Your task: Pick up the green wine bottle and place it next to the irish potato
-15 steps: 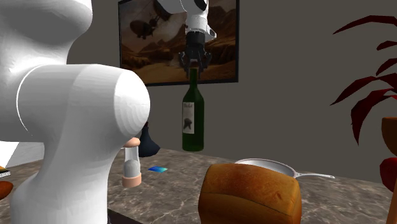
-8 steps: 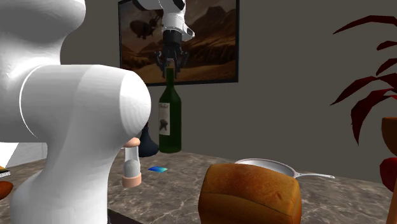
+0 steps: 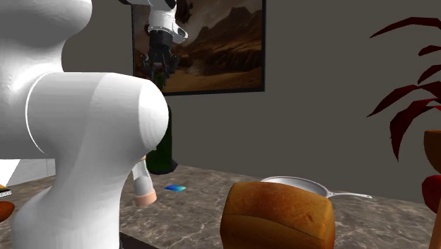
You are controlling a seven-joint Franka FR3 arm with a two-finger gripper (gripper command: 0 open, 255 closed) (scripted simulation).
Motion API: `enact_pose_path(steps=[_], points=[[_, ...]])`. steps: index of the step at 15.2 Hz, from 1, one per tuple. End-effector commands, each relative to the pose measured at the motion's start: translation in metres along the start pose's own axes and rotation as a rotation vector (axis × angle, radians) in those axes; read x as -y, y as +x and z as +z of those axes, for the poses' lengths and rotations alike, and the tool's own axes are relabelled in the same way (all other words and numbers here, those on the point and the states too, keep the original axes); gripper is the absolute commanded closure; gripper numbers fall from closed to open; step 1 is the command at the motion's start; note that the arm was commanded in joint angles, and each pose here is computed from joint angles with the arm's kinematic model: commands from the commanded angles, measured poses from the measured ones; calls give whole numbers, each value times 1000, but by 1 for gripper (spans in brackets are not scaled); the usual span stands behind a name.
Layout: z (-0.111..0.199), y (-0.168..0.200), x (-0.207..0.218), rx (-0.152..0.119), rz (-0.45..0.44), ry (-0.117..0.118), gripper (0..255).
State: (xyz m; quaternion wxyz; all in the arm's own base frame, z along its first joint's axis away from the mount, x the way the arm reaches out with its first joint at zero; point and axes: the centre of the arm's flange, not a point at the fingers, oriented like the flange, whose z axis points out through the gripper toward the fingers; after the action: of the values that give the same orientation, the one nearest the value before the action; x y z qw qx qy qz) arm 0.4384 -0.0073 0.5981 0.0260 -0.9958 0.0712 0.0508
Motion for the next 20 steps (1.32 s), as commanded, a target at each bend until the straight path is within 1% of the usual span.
enact_pose_path(steps=[1, 20], points=[[3, -6, 26, 0, 1, 0, 255], [20, -73, 267, 0, 1, 0, 255]])
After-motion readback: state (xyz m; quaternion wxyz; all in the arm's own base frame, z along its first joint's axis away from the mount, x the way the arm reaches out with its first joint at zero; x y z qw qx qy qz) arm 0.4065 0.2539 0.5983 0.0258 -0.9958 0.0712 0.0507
